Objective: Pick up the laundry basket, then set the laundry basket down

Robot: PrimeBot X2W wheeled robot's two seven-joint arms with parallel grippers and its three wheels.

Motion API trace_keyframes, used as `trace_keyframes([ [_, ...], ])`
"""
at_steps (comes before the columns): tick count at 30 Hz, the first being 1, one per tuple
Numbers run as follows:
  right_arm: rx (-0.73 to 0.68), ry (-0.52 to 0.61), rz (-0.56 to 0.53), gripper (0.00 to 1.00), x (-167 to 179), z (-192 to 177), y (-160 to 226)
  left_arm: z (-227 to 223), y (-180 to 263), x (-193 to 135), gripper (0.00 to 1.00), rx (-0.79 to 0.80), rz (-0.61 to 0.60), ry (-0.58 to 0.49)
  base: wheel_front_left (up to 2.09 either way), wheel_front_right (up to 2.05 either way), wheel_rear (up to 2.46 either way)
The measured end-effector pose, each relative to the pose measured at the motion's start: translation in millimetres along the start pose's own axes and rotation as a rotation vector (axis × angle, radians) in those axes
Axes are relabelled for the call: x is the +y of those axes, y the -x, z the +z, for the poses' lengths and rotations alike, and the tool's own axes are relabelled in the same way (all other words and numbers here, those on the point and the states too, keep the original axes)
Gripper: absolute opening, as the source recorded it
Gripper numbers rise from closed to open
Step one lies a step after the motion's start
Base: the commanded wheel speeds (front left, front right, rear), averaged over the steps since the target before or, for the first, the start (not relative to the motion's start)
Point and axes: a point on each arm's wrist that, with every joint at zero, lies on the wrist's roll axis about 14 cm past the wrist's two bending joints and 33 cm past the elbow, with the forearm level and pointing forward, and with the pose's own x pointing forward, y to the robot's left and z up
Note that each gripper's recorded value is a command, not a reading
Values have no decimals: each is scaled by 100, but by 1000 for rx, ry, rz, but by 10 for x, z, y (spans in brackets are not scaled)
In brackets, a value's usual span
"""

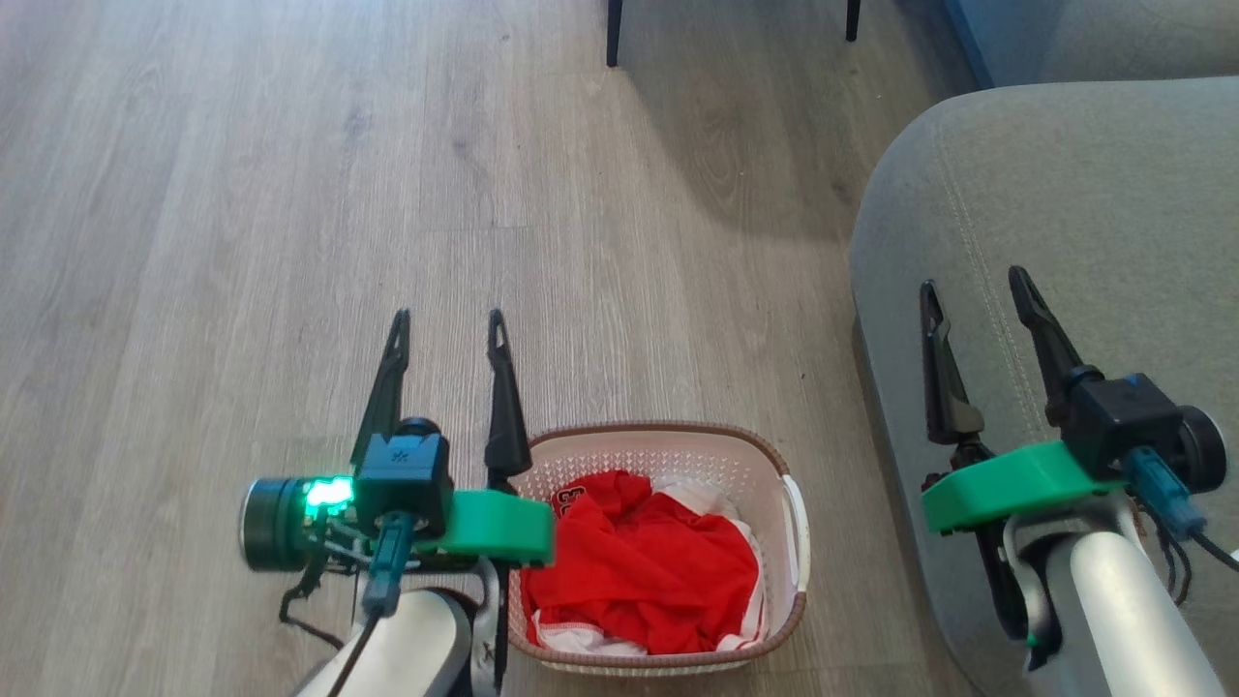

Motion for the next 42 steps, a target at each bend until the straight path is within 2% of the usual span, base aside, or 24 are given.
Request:
trace_keyframes([
  [8, -24, 28, 12, 100, 37, 43, -17, 196, -84, 136, 100, -61, 43, 87, 0, 0, 0],
  [12, -37, 69, -1, 100, 0, 62, -7, -32, -17, 278, 100, -1, 69, 120, 0, 0, 0],
  [15, -11, 72, -27, 100, -57, -31, 26, -68, -11, 291, 100, -8, 52, 83, 0, 0, 0],
  [23, 96, 79, -45, 100, -108, -366, 140, -427, 81, 303, 100, 93, -7, 102, 0, 0, 0],
  [30, 151, 65, -47, 100, -103, -535, 202, -696, 191, 172, 100, 184, -72, 117, 0, 0, 0],
  [42, 167, 65, -43, 100, -88, -583, 212, -670, 192, 129, 100, 180, -104, 163, 0, 0, 0],
])
